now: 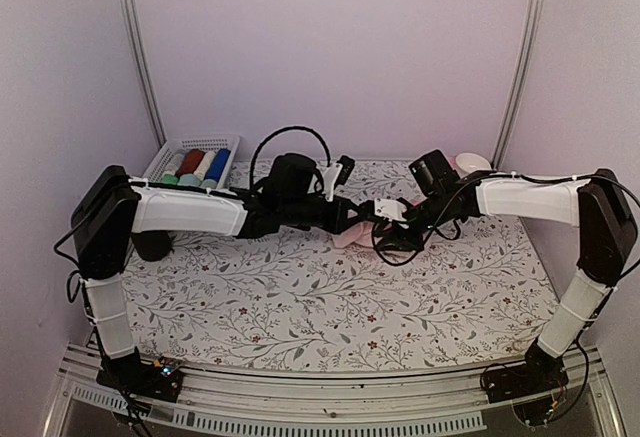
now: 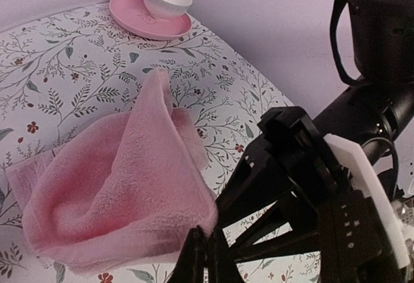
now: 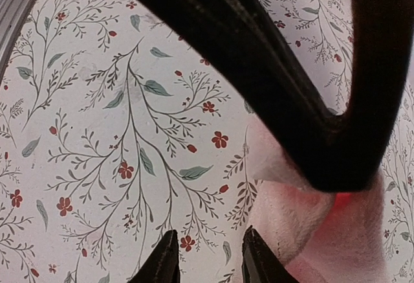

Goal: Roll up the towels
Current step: Pick up the towel from the center of the board.

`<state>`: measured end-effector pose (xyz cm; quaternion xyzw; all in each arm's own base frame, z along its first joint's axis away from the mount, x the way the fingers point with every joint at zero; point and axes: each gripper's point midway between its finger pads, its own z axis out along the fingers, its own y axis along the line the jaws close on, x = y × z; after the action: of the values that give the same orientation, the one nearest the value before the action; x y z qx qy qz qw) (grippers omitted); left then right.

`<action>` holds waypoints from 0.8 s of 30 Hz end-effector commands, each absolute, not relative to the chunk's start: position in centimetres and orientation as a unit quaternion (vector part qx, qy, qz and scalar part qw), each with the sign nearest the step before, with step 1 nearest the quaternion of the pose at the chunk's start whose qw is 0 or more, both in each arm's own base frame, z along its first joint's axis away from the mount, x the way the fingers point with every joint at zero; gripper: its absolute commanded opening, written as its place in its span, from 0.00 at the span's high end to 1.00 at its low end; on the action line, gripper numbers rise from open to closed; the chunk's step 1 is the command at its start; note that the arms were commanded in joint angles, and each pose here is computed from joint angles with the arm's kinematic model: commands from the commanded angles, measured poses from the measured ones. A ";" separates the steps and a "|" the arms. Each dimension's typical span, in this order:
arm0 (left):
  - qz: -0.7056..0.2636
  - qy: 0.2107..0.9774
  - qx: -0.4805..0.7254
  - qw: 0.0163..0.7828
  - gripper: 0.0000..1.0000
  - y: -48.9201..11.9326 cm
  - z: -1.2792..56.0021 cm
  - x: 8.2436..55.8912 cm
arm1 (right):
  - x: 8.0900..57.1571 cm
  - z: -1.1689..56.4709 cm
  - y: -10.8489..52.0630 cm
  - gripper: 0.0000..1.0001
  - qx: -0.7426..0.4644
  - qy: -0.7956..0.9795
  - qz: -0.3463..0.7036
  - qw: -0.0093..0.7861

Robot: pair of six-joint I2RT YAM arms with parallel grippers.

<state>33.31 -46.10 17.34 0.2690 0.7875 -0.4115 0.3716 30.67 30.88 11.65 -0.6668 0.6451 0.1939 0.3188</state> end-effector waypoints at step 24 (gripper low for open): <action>-0.440 0.770 0.255 0.384 1.00 -44.9 18.6 34.1 | 34.4 11.8 30.7 0.88 -0.627 0.678 0.127 0.363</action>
<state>34.06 -45.06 16.66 0.2544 0.7884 -0.4216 0.3687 33.50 30.08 11.26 -0.6395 0.6724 0.1288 0.3499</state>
